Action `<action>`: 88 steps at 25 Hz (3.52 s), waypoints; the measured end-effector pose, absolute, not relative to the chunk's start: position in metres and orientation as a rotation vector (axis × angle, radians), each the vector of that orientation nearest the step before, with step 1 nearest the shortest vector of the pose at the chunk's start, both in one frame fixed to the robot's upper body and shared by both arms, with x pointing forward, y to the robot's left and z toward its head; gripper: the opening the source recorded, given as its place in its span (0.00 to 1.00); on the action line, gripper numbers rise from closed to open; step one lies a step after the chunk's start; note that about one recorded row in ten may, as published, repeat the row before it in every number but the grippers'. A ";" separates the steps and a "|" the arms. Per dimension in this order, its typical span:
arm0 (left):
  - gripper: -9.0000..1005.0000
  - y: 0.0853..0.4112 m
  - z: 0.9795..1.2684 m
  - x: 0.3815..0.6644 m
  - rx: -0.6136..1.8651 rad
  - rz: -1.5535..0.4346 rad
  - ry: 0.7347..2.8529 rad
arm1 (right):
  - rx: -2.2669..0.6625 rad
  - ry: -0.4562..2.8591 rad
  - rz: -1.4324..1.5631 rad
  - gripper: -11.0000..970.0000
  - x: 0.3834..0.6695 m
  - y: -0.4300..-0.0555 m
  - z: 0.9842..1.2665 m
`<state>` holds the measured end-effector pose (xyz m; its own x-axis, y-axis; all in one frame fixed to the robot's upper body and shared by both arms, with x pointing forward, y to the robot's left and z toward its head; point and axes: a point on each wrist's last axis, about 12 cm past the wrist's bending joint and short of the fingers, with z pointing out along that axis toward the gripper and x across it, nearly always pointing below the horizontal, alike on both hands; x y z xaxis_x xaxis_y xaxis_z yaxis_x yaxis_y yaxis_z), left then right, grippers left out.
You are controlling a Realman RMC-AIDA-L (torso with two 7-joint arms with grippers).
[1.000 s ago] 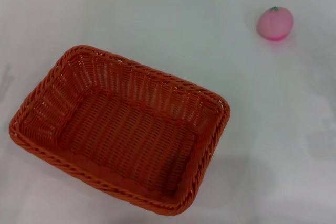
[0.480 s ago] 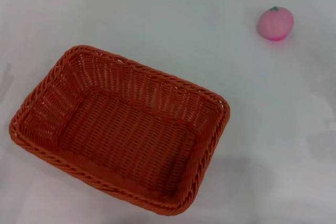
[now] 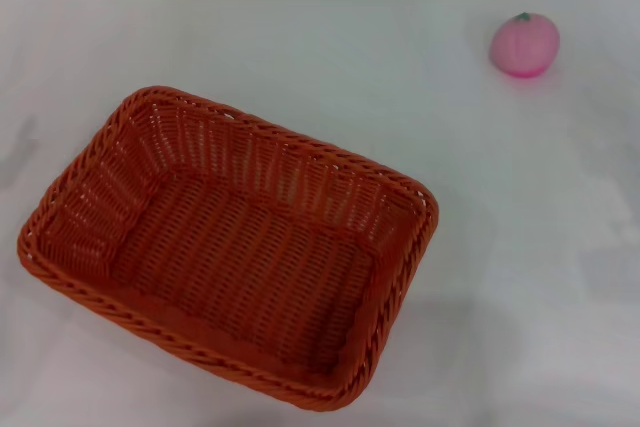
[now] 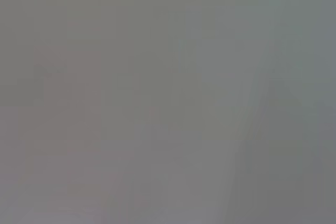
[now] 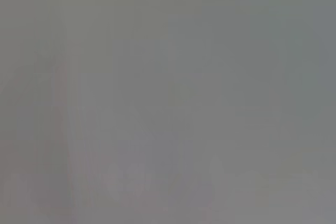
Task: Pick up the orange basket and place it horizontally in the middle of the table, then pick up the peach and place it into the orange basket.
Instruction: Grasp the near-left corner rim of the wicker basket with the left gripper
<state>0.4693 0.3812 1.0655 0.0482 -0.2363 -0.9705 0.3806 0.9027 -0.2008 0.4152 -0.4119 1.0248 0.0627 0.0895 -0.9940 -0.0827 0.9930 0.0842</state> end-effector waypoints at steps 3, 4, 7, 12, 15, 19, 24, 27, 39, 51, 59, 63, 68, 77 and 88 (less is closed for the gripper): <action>0.81 0.385 1.076 0.478 0.126 -0.575 1.542 | -0.002 1.499 0.125 0.79 0.417 -0.413 1.027; 0.81 0.386 1.079 0.480 0.125 -0.599 1.569 | -0.004 1.498 0.122 0.79 0.417 -0.414 1.027; 0.81 0.390 1.096 0.490 0.143 -0.670 1.695 | -0.005 1.496 0.120 0.79 0.418 -0.414 1.027; 0.81 0.391 1.124 0.502 0.187 -0.689 1.924 | -0.007 1.492 0.120 0.79 0.419 -0.414 1.028; 0.81 0.390 1.142 0.510 0.224 -0.694 2.055 | -0.007 1.490 0.118 0.79 0.419 -0.414 1.028; 0.81 0.384 1.160 0.527 0.304 -0.764 2.213 | -0.015 1.488 0.109 0.79 0.420 -0.414 1.029; 0.81 0.370 1.170 0.544 0.416 -0.764 2.392 | -0.022 1.483 0.107 0.79 0.422 -0.413 1.029; 0.81 0.363 1.170 0.552 0.453 -0.747 2.447 | -0.022 1.482 0.109 0.79 0.423 -0.412 1.029; 0.81 0.320 1.158 0.571 0.643 -0.731 2.545 | -0.021 1.480 0.115 0.79 0.425 -0.410 1.029; 0.81 0.298 1.143 0.584 0.674 -0.716 2.643 | -0.025 1.479 0.120 0.79 0.427 -0.409 1.029; 0.81 0.281 1.136 0.591 0.726 -0.667 2.691 | -0.021 1.482 0.117 0.79 0.426 -0.410 1.029; 0.80 0.278 1.137 0.593 0.726 -0.645 2.702 | -0.021 1.483 0.115 0.79 0.426 -0.410 1.029; 0.76 0.273 1.140 0.595 0.747 -0.647 2.703 | -0.022 1.482 0.113 0.80 0.426 -0.410 1.029; 0.48 0.266 1.139 0.595 0.800 -0.629 2.717 | -0.024 1.478 0.115 0.79 0.428 -0.410 1.030; 0.13 0.266 1.141 0.596 0.801 -0.629 2.721 | -0.024 1.474 0.119 0.79 0.428 -0.409 1.030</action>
<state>0.5960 0.2665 1.1411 -0.8223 0.4585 -0.3371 0.5599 0.7578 -0.3351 0.4283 -0.4092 1.0301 0.0920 0.0656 -0.9936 -0.0945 0.9939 0.0569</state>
